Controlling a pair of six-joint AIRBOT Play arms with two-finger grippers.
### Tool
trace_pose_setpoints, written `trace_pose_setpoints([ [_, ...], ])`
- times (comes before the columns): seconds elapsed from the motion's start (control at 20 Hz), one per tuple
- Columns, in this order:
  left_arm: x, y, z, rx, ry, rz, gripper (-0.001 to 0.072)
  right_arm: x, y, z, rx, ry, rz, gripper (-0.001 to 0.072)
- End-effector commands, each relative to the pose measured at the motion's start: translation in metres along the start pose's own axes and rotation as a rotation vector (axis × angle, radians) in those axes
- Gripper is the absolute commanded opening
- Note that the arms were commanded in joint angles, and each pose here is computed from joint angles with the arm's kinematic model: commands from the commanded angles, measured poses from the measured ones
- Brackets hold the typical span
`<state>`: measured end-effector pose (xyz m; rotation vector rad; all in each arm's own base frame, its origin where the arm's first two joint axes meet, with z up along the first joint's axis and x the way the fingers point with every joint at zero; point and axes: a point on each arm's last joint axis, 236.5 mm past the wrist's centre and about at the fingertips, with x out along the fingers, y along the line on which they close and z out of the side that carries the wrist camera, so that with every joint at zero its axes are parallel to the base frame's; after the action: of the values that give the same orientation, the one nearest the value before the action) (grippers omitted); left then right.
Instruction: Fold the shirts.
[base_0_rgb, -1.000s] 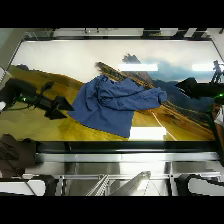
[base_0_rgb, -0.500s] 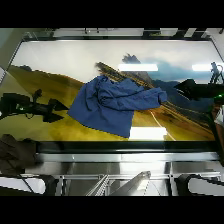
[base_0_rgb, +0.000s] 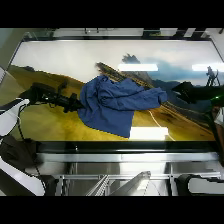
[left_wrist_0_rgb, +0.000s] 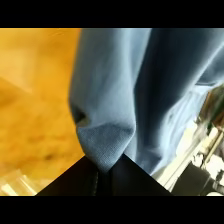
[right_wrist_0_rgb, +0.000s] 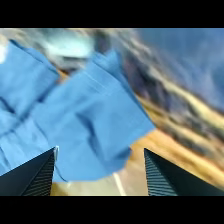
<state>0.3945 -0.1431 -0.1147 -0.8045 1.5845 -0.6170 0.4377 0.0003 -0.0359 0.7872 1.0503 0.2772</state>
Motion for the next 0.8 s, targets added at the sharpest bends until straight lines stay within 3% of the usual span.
trace_pose_setpoints([
  [0.0, 0.002, -0.013, -0.001, 0.016, 0.037, -0.027, 0.0019, 0.027, -0.020, -0.025, 0.077, 0.109, 0.007, 0.0609],
  [0.35, 0.001, -0.015, -0.007, 0.002, 0.062, -0.040, 0.0020, 0.083, 0.005, -0.063, 0.090, 0.238, 0.083, 0.0584],
  [0.55, 0.000, -0.017, -0.012, 0.003, 0.082, -0.048, 0.0019, 0.092, 0.054, -0.048, 0.044, 0.193, 0.210, 0.0047],
  [0.75, -0.022, -0.046, -0.017, 0.083, 0.122, -0.079, 0.0019, 0.061, 0.109, -0.033, -0.031, 0.169, 0.409, 0.0023],
])
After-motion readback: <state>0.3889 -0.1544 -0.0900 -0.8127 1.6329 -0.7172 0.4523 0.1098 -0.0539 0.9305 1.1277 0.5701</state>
